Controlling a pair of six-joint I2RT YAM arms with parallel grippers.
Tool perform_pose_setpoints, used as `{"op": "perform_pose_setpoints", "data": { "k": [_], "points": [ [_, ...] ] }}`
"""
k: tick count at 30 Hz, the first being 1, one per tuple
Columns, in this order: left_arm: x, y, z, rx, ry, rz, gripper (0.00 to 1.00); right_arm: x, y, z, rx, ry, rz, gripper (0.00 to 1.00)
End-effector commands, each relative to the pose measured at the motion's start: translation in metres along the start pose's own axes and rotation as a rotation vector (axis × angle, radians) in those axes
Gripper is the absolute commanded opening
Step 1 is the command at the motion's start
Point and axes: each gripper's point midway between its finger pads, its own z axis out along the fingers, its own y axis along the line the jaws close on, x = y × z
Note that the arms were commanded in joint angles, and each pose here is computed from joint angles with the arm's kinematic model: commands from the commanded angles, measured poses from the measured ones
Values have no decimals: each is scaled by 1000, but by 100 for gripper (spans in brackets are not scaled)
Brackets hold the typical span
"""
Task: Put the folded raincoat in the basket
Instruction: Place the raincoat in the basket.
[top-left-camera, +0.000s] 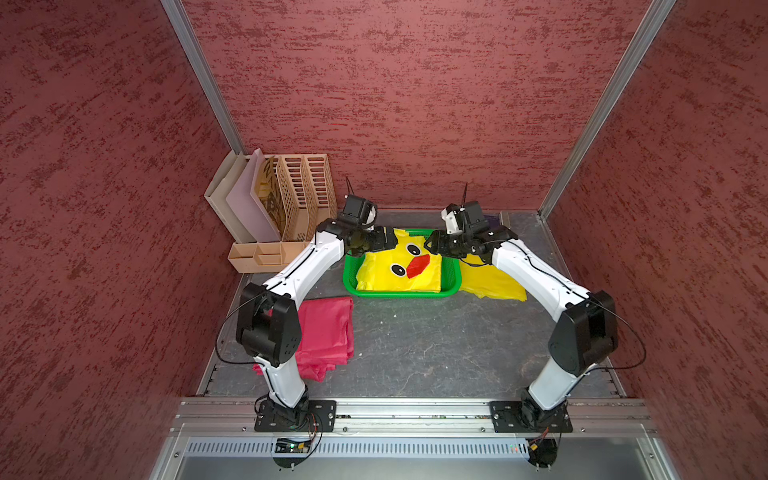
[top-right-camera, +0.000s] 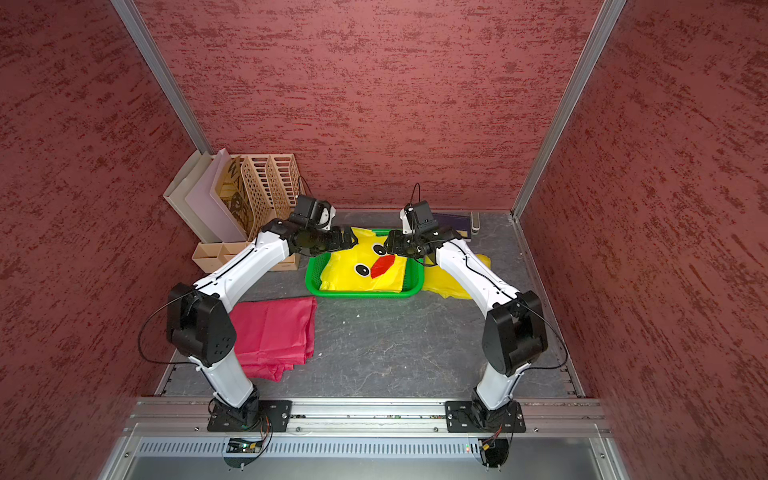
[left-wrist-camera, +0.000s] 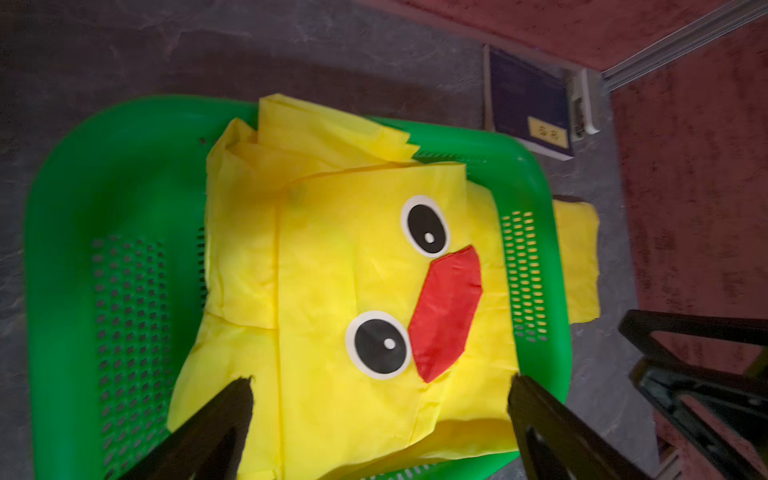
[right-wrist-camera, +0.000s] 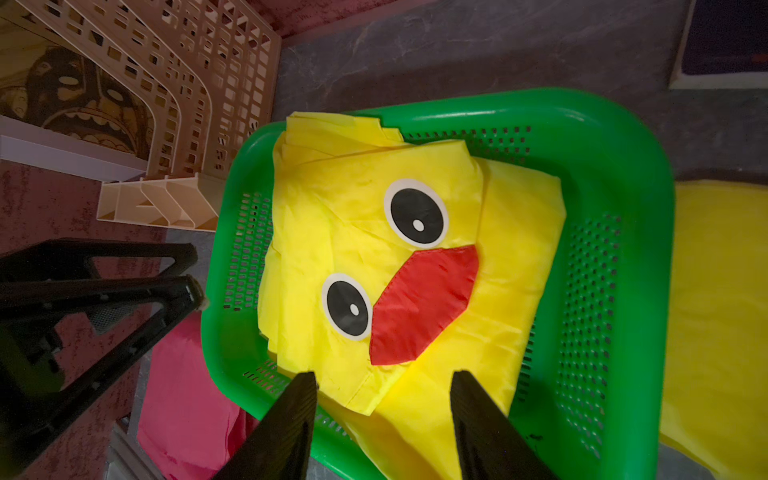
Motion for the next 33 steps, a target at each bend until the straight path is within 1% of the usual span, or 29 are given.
{"op": "perform_pose_setpoints", "data": {
  "k": [1,3,6,11,14,18,24,30,33],
  "points": [
    [-21,-50,-14,216,-97,39,97,-9,12,-6,-49,-28,-26,51],
    [-26,-56,-6,248,-115,39,93,-8,12,-1,-59,-20,-18,45],
    [-29,-51,16,249,-110,1,90,-5,13,10,-83,-6,-1,31],
    [-27,-26,55,211,-78,-104,90,-1,10,31,-107,3,34,21],
    [-25,-12,74,177,-73,-140,89,3,3,45,-93,20,48,20],
    [-16,11,96,132,-38,-193,88,12,-8,63,-71,49,60,19],
    [-6,31,122,93,13,-219,89,29,-22,89,-54,110,66,19],
    [-4,42,137,80,29,-242,89,30,-26,94,-40,115,49,20],
    [-12,43,132,45,25,-237,90,19,-21,88,-40,96,15,21]
  ]
}}
